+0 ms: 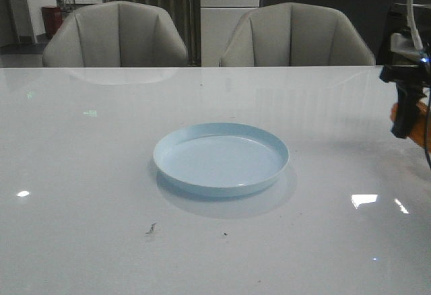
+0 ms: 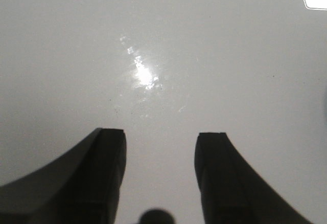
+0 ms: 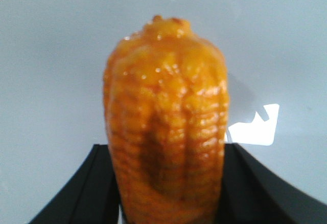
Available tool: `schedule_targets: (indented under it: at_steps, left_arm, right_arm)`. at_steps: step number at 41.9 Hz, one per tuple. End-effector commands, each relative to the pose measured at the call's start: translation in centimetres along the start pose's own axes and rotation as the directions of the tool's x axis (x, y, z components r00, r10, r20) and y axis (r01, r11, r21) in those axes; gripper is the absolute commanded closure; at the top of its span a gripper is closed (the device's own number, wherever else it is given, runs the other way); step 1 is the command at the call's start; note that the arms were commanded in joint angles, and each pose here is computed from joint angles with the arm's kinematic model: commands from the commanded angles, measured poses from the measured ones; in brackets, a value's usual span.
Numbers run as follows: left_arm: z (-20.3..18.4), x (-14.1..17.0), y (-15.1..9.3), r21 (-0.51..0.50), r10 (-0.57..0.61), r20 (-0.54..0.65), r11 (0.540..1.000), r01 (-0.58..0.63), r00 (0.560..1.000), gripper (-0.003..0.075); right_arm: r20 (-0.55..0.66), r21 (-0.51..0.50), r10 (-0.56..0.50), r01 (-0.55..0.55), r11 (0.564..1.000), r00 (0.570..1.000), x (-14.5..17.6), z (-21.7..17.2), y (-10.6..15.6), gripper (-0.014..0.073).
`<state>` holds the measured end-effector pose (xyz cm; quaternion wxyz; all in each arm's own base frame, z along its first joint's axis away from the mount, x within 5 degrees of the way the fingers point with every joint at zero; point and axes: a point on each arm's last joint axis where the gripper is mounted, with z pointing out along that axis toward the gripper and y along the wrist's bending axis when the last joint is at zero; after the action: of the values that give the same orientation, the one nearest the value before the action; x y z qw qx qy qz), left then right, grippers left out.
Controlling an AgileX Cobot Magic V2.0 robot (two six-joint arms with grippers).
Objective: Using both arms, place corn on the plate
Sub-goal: 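Lift the corn cob and carry it over the plate with the right gripper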
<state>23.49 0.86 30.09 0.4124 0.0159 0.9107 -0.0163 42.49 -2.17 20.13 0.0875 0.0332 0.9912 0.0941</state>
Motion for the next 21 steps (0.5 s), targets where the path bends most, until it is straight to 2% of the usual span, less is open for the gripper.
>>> schedule_targets:
  at_steps: [1,5,13,21]
  left_arm:
    - [-1.1,-1.6,0.1,-0.014,-0.007,0.124,1.000,0.009,0.992,0.0340]
    - [-1.2,-1.6,0.1,-0.015,-0.007,0.129,1.000,0.009,0.992,0.0340]
    - [-1.2,-1.7,0.1,-0.017,-0.007,0.137,1.000,0.010,0.991,0.0340]
    - [-1.2,-1.7,0.1,-0.017,-0.007,0.137,1.000,0.010,0.991,0.0340]
  right_arm:
    - [0.102,-0.076,-0.079,0.087,0.993,0.992,-1.1,-4.7,3.9,0.0539]
    - [0.166,-0.141,-0.120,0.144,0.980,0.979,-1.9,-6.6,7.1,0.0539]
    - [0.302,-0.284,-0.166,0.254,0.924,0.939,-2.4,-9.3,13.8,0.0538]
    - [0.316,-0.309,-0.259,0.357,0.881,0.913,-1.0,-8.8,18.6,0.0508]
